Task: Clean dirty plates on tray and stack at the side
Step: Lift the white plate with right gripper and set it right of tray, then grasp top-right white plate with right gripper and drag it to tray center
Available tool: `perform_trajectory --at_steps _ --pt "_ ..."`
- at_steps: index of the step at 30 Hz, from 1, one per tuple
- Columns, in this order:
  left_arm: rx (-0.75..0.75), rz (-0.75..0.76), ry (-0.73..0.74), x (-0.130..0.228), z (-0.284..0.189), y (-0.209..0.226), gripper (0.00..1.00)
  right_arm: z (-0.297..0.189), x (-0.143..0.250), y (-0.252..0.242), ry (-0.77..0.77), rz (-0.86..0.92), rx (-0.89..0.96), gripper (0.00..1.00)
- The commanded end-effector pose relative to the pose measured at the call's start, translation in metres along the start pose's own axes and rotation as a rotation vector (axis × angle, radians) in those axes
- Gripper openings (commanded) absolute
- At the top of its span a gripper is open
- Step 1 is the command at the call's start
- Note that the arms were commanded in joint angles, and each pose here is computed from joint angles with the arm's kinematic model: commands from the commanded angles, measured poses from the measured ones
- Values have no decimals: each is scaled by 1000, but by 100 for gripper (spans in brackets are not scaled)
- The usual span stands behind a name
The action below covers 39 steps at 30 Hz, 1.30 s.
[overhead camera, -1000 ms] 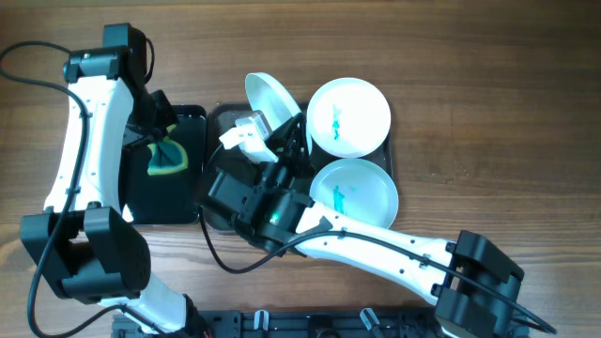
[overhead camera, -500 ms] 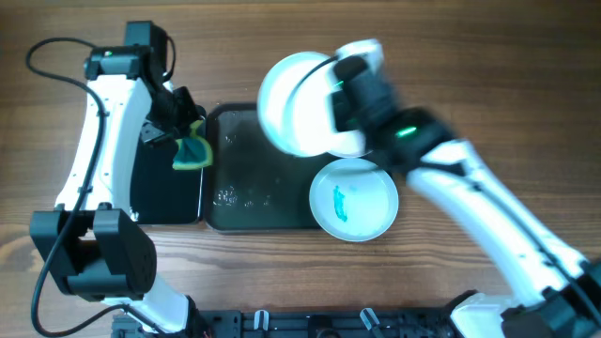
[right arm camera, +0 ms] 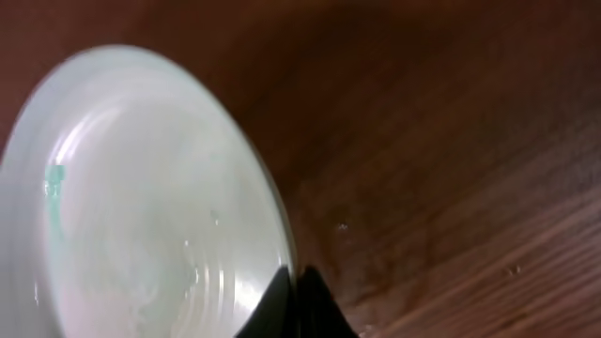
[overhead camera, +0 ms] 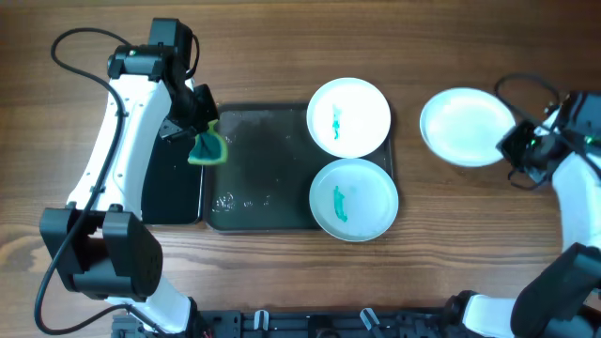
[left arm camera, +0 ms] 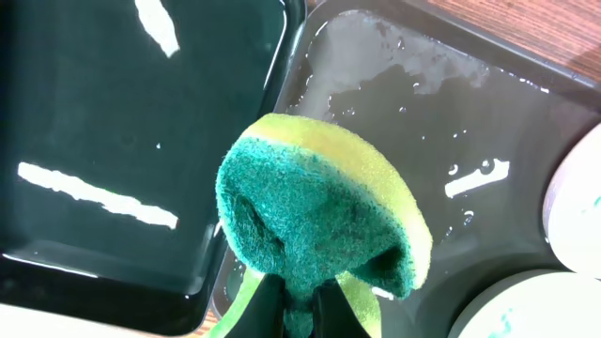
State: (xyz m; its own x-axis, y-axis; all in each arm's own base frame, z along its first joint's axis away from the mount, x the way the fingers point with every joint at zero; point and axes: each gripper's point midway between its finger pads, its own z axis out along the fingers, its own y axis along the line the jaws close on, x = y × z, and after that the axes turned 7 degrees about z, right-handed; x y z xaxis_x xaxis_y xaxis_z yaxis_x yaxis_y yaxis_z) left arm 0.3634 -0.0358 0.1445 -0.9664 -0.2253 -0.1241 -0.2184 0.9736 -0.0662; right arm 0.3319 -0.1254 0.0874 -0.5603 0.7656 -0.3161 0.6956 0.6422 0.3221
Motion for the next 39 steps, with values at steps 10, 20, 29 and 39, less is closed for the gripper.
perform_trajectory --at_steps 10,20,29,39 --pt "22 21 -37 -7 -6 -5 4 28 40 4 53 -45 -68 31" --pt "21 21 -36 -7 -6 -5 4 -9 136 61 443 -311 -216 38" --pt "20 21 -35 -7 -6 -5 4 -6 198 63 504 -581 -79 36" --pt "21 21 -36 -7 -6 -5 4 14 230 42 533 -624 -79 24"
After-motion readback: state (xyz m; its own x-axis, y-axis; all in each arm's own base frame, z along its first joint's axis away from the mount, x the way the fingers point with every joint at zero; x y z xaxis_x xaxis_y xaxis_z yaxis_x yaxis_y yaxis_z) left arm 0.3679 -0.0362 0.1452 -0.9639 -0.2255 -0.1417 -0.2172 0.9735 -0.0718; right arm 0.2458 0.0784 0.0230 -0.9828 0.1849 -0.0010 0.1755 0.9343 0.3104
